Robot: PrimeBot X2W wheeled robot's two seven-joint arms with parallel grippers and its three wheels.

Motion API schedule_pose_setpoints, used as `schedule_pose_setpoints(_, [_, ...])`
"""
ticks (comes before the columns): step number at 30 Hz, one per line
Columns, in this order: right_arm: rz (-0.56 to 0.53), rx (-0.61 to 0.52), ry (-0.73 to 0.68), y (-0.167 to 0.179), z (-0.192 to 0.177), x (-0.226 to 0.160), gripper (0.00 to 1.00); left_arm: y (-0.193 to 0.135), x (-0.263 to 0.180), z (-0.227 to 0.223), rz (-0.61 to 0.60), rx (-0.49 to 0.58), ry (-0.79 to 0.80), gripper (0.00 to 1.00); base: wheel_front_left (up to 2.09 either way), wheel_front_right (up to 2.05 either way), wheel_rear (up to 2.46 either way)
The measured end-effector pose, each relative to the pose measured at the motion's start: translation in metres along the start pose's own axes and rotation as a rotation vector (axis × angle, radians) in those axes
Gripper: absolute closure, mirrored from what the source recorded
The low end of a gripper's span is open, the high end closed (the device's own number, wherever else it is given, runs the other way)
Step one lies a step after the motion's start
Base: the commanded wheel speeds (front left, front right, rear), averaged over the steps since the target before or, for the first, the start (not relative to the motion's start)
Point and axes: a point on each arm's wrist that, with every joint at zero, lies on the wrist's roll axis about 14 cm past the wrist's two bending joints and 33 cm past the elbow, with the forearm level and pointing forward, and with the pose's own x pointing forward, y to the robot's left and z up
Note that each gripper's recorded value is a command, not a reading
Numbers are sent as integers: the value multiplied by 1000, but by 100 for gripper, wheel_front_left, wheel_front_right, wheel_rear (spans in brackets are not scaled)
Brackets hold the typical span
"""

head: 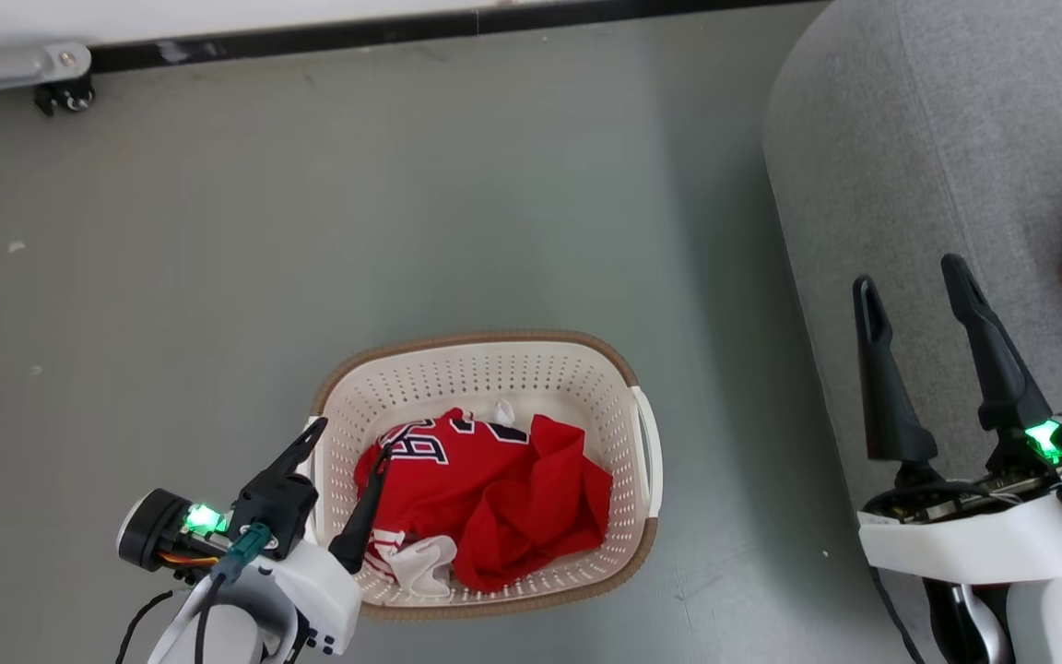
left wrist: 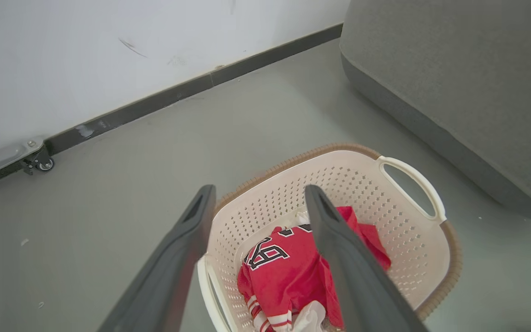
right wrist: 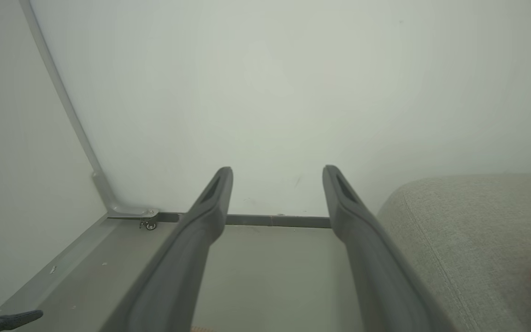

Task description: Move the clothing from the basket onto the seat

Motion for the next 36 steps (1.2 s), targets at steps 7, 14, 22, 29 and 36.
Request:
schedule_pose_setpoints(7, [-29,-15,3,-12,-6,9,0,-5,13,-28,-40,17,85,0,0,0,0])
schedule_pose_setpoints(14, [-38,-29,-3,-17,-9,22,0,-10,28,-48,-79,31,138,0,0,0,0])
schedule_pose_setpoints(22, [-49,-44,-4,-23,-16,36,0,-12,45,-72,-109,41,205,0,0,0,0])
schedule_pose_setpoints(29, [-71,-55,-8,-34,-22,48,0,-16,50,-103,-143,57,287,0,0,0,0])
schedule_pose_setpoints(36, [-81,-71,-17,-40,-27,60,0,-23,56,-128,-192,83,350,0,0,0,0])
